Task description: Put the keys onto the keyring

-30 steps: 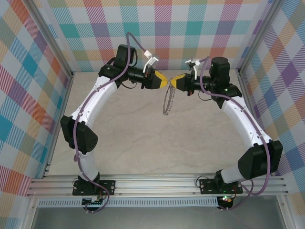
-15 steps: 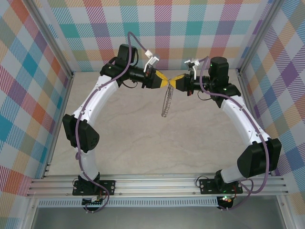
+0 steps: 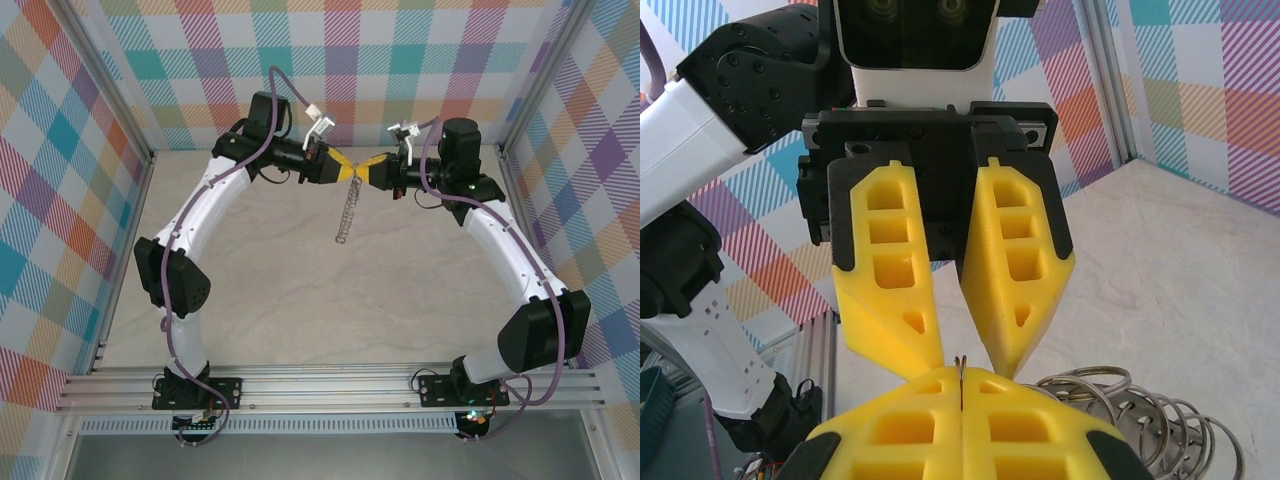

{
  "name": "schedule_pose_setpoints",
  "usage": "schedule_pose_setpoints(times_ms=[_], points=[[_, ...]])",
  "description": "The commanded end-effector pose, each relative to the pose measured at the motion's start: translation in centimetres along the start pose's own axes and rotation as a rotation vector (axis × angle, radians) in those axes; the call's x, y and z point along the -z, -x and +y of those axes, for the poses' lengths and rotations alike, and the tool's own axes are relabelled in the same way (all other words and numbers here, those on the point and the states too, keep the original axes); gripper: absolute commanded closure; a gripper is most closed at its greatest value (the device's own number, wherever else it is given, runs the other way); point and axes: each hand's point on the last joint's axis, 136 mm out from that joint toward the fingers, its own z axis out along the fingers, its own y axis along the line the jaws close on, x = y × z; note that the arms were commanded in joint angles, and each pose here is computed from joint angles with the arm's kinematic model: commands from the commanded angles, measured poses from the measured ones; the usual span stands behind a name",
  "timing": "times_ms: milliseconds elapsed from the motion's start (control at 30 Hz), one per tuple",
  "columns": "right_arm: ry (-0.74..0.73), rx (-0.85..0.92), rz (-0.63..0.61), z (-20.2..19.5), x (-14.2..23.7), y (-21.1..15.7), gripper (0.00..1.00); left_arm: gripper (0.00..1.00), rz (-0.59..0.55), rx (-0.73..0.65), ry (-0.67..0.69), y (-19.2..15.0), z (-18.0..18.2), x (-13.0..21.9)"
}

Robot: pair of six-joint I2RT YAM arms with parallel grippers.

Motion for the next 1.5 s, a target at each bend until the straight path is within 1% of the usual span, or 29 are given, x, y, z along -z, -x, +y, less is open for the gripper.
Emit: schedule_pose_setpoints(times_ms=[0, 167, 367, 467, 633, 733, 767, 800, 1000, 1033, 1067, 1100, 1200, 1267, 1333, 1433, 1467], points=[[0.042, 0.057, -0.025, 0.9, 0.1, 1.5, 1.0, 0.77, -0.015, -0.043, -0.041, 1.0, -0.9, -0.3], [0.04, 0.054, -0.021, 0.7, 0.1, 1.3, 1.0, 0.84, -0.017, -0.047, -0.045, 1.2, -1.0, -0.6], [0.041, 0.051, -0.017, 0.6, 0.0, 1.1, 1.0, 0.84, -0.018, -0.052, -0.046, 1.4, -1.1, -1.0], [0.038, 0.052, -0.017, 0.6, 0.0, 1.1, 1.0, 0.88, -0.017, -0.056, -0.049, 1.5, -1.3, -1.2], [0.031, 0.054, -0.02, 0.6, 0.2, 1.2, 1.0, 0.88, -0.009, -0.048, -0.06, 1.2, -1.6, -1.4], [0.023, 0.055, -0.023, 0.4, 0.3, 1.4, 1.0, 0.94, -0.003, -0.046, -0.065, 1.0, -1.7, -1.5], [0.021, 0.055, -0.026, 0.3, 0.3, 1.4, 1.0, 0.99, -0.001, -0.043, -0.069, 0.9, -1.8, -1.5], [0.02, 0.053, -0.026, 0.3, 0.4, 1.5, 1.0, 1.0, 0.0, -0.044, -0.072, 0.8, -1.8, -1.6], [0.015, 0.044, -0.038, 0.1, 0.6, 1.9, 1.0, 1.0, 0.008, -0.044, -0.059, 0.6, -1.7, -1.9], [0.01, 0.035, -0.044, 0.0, 0.7, 2.0, 0.95, 1.0, 0.008, -0.045, -0.048, 0.6, -1.5, -1.9], [0.003, 0.027, -0.058, -0.2, 1.1, 2.3, 0.81, 1.0, 0.004, -0.044, -0.034, 0.8, -1.2, -2.0], [0.002, 0.018, -0.072, -0.3, 1.6, 2.5, 0.72, 1.0, 0.001, -0.043, -0.031, 0.9, -1.1, -2.1], [0.004, -0.03, -0.112, -0.8, 3.9, 2.7, 0.58, 1.0, -0.007, -0.045, -0.025, 1.1, -0.9, -2.4], [-0.02, -0.046, -0.147, -1.1, 5.2, 2.6, 0.54, 1.0, -0.02, -0.047, -0.004, 1.2, -0.5, -2.6], [-0.059, -0.063, -0.162, -1.3, 5.7, 2.0, 0.53, 1.0, -0.049, -0.047, 0.013, 1.5, 0.0, -2.9], [-0.16, -0.102, -0.209, -2.2, 6.4, 0.7, 0.53, 1.0, -0.111, -0.06, 0.057, 2.4, 0.9, -2.9], [-0.195, -0.112, -0.224, -2.5, 6.6, 0.2, 0.5, 1.0, -0.138, -0.062, 0.071, 2.8, 1.0, -2.9]])
